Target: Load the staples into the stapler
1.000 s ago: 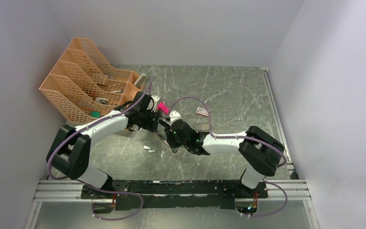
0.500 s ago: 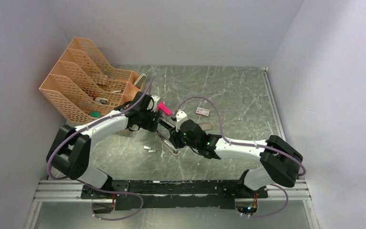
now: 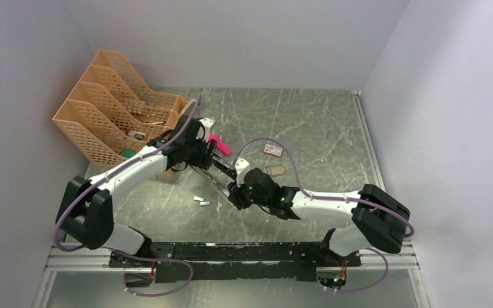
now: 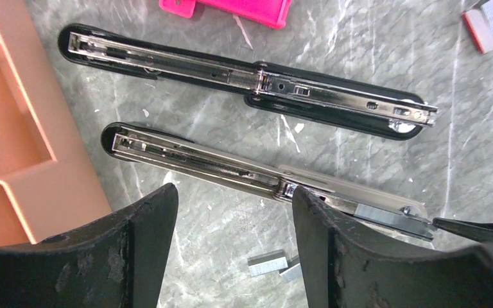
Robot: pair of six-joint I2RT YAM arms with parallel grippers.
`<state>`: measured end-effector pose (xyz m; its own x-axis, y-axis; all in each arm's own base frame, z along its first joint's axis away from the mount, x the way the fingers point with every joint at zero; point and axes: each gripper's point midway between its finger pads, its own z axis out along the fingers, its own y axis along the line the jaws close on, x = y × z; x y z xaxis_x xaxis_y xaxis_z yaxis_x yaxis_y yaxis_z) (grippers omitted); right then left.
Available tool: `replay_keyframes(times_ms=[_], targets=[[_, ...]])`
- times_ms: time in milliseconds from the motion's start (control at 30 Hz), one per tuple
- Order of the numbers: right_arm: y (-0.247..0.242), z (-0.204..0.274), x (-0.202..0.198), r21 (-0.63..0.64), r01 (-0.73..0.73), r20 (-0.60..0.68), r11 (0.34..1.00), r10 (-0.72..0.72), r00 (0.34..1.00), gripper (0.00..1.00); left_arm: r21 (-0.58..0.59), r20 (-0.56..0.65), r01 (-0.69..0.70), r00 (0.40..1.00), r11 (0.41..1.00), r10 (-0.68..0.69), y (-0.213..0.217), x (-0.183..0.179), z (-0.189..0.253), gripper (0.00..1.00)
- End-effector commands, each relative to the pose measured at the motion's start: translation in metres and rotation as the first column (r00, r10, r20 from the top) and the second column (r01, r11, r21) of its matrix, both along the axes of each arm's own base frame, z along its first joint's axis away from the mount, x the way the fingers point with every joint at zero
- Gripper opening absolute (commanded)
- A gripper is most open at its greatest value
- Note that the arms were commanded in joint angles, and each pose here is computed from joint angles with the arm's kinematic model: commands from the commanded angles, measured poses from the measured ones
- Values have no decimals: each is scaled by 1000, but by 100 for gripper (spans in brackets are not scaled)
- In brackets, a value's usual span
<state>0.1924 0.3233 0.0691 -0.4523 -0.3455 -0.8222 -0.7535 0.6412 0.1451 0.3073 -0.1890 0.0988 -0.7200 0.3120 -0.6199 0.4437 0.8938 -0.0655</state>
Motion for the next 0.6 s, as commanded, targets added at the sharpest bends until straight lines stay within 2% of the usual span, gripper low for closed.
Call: replay_keyframes(times_ms=[0, 200, 333, 433, 567], targets=[[5, 19, -5, 28, -34, 66, 999, 32, 997, 43, -60, 83, -5, 997, 998, 10, -2, 7, 33, 70], [37, 35, -31, 43, -253, 210, 967, 239, 948, 45, -84, 125, -35, 991, 996, 46, 5, 11, 45, 70], [56, 33, -33, 83, -355, 310, 931, 314, 897, 45, -73, 128, -67, 989, 995, 76, 12, 14, 45, 70], [69, 20, -38, 73, -411, 308, 909, 371, 876, 45, -66, 129, -92, 987, 994, 100, 18, 16, 45, 70], [73, -1, -45, 99, -409, 232, 907, 378, 896, 45, -66, 126, -97, 987, 993, 104, 20, 17, 44, 70]])
